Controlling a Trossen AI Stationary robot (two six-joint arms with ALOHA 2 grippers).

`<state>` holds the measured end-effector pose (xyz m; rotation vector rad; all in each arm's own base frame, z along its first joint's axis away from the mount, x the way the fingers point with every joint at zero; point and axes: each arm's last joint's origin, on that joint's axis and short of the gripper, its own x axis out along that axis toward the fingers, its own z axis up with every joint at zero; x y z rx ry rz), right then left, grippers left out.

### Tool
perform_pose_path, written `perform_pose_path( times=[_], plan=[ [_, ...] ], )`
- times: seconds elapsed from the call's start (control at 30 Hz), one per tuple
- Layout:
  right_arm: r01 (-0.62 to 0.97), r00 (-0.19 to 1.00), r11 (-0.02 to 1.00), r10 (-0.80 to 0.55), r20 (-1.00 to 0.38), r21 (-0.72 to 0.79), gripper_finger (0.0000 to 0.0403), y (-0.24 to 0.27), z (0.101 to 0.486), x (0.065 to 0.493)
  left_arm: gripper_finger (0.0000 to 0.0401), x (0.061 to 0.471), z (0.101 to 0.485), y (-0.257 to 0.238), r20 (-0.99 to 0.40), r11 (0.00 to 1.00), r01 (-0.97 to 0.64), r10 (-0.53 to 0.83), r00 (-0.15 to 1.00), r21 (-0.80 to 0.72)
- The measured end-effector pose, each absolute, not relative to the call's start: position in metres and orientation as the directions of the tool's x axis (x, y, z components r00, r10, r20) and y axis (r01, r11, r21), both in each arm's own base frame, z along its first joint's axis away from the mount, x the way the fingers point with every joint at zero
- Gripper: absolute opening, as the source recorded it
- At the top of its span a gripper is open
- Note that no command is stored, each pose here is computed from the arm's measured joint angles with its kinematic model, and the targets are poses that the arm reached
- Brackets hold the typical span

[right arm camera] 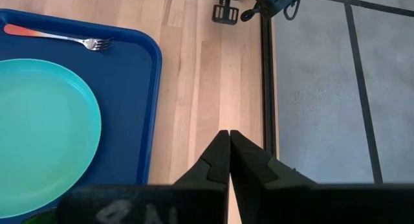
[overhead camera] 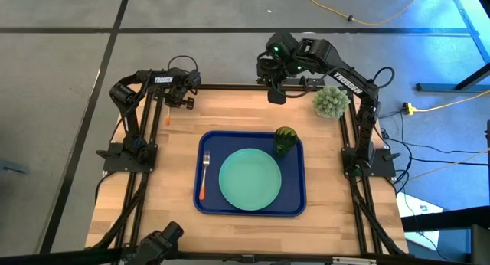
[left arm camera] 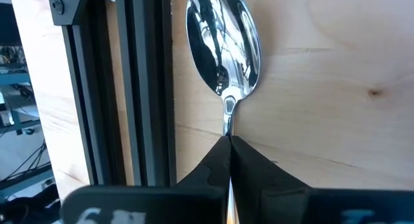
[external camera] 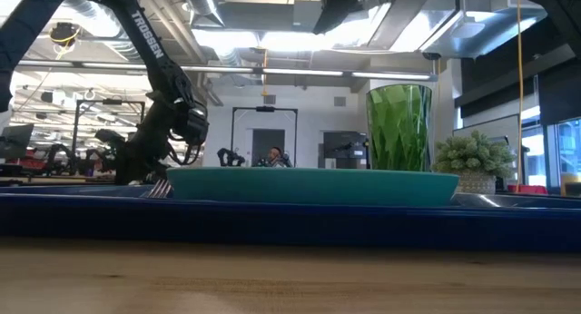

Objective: Pick and place plate/cup/fork/spoon on tray
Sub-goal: Put the orange spoon on the blue tray

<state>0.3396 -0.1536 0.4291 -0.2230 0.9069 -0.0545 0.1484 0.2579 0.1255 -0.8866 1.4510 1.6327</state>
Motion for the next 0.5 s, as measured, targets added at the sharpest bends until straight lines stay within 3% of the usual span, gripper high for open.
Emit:
perform_pose_path(
  times=[0.5],
  plan=[
    [-0.047, 0.617, 0.975, -0.141, -0.774, -0.215, 0.0012, -0.154, 0.429, 0.34, 0.0, 0.16, 0.128, 0.251, -0.935, 0.035, -0.935, 0.011, -0.353, 0.353]
  ],
)
